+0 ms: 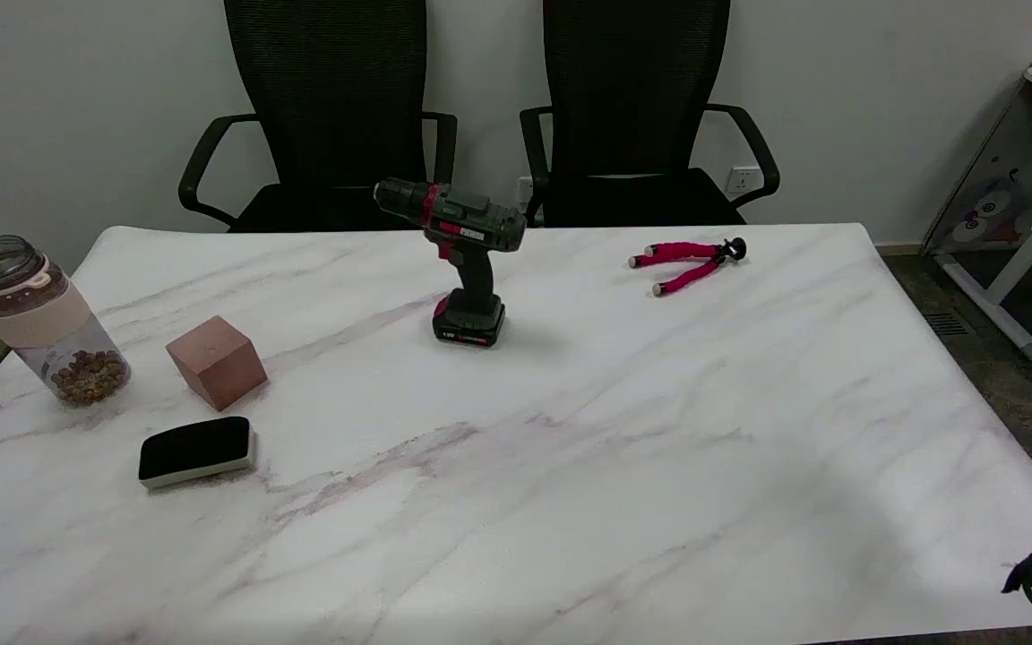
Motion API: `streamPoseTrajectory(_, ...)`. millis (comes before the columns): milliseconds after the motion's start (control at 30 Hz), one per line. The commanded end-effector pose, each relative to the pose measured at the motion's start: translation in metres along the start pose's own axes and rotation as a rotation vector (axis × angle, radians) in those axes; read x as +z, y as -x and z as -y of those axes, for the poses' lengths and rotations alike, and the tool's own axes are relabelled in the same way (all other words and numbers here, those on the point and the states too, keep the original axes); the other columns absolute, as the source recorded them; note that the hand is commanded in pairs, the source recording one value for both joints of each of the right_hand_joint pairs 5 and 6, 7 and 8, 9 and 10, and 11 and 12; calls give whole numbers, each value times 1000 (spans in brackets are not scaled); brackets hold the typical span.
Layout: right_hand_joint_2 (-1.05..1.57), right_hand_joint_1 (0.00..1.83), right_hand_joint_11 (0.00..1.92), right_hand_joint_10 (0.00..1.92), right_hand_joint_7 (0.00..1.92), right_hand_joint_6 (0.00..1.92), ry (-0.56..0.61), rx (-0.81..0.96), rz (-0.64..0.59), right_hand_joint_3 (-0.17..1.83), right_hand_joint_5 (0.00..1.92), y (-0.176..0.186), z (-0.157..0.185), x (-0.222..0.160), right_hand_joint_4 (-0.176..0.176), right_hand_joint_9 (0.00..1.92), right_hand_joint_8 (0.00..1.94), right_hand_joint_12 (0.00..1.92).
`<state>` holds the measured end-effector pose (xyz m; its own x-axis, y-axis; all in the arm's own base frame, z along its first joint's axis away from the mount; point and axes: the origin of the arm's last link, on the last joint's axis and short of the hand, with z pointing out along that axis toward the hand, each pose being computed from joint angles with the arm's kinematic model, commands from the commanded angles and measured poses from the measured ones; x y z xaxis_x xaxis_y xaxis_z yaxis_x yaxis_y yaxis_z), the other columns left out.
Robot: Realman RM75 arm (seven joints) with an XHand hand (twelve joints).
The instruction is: Pick up the power screwdriver.
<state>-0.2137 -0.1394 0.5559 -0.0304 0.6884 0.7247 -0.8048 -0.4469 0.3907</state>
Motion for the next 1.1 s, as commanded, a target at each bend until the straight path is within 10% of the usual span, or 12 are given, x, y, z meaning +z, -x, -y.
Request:
streamPoseTrajectory(33, 258, 926, 991, 623, 629, 629, 14, 47, 145, 659, 629, -2, 4, -20, -176, 623, 629, 991)
streamPoseTrajectory(1100, -125, 888, 653, 478, 357, 357, 362, 286, 669, 642, 357, 220, -69, -44, -16, 478, 357, 653)
